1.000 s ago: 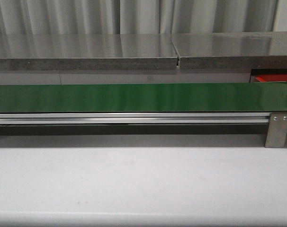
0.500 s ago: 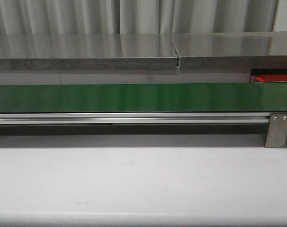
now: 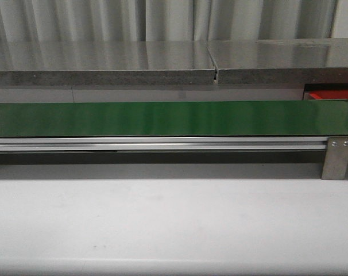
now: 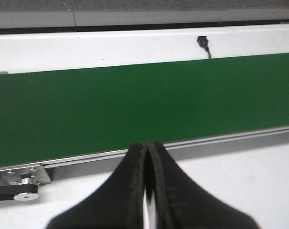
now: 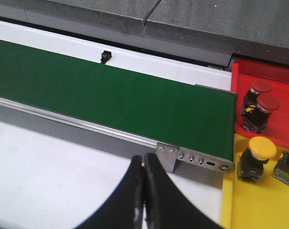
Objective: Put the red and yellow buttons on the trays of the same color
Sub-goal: 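Move the left gripper over the remaining buttons on the table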
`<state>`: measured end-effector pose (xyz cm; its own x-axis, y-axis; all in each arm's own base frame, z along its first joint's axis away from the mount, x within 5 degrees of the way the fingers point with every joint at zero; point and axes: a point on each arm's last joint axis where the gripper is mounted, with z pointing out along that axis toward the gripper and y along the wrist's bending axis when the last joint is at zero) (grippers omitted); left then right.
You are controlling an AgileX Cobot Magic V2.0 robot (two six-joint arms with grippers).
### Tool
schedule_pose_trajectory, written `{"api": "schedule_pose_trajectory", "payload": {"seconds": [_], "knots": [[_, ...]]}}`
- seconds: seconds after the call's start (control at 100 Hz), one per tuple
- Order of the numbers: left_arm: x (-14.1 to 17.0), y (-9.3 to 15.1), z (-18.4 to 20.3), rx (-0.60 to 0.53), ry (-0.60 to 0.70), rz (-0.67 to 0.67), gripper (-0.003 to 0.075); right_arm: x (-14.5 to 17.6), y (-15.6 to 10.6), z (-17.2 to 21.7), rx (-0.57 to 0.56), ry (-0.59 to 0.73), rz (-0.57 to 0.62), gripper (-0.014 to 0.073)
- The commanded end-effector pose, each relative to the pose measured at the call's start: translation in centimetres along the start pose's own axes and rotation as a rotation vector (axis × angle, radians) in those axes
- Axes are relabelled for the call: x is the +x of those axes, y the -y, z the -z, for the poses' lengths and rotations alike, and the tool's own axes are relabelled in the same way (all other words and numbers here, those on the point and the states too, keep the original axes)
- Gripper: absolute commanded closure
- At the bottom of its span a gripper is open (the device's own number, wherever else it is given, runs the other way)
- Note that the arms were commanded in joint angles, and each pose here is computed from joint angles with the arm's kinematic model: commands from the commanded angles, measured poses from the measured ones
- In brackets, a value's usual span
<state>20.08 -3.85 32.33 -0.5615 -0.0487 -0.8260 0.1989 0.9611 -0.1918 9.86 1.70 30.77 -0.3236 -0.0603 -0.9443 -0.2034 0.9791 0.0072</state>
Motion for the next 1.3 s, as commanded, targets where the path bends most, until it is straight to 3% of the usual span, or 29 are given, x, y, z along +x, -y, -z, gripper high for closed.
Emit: {"api": "schedule_pose_trajectory", "payload": {"seconds": [0.0, 0.33, 0.4, 0.49, 0.66, 0.73, 1.04, 1.29], "knots": [[-2.9, -1.3, -0.3, -0.055, 0.115, 0.066, 0.0741, -1.2, 0.2, 0.3, 0.023, 0.081, -0.005, 0.0662], [-4.8, -8.9, -2.7, -0.237, 0.018, 0.273, 0.0738, -1.2, 0.2, 0.3, 0.023, 0.081, -0.005, 0.0662], [-4.8, -10.5, -3.1, -0.257, -0.012, 0.323, 0.0704, -1.2, 0.2, 0.3, 0.023, 0.081, -0.005, 0.0662], [-4.7, -12.4, -3.3, -0.293, -0.034, 0.368, 0.0593, -1.2, 0.2, 0.3, 0.023, 0.081, -0.005, 0.0662], [-4.2, -15.7, -3.0, -0.373, -0.035, 0.437, 0.0263, -1.2, 0.2, 0.3, 0.023, 0.081, -0.005, 0.0662], [-4.0, -17.0, -2.7, -0.401, -0.037, 0.466, 0.0195, -1.2, 0.2, 0.3, 0.023, 0.081, -0.005, 0.0662], [-3.0, -22.4, -0.9, -0.493, -0.084, 0.674, 0.0195, -1.2, 0.2, 0.3, 0.023, 0.081, -0.005, 0.0662], [-2.3, -26.2, -2.6, -0.543, -0.267, 0.731, 0.0195, -1.2, 0.2, 0.3, 0.023, 0.081, -0.005, 0.0662]]}}
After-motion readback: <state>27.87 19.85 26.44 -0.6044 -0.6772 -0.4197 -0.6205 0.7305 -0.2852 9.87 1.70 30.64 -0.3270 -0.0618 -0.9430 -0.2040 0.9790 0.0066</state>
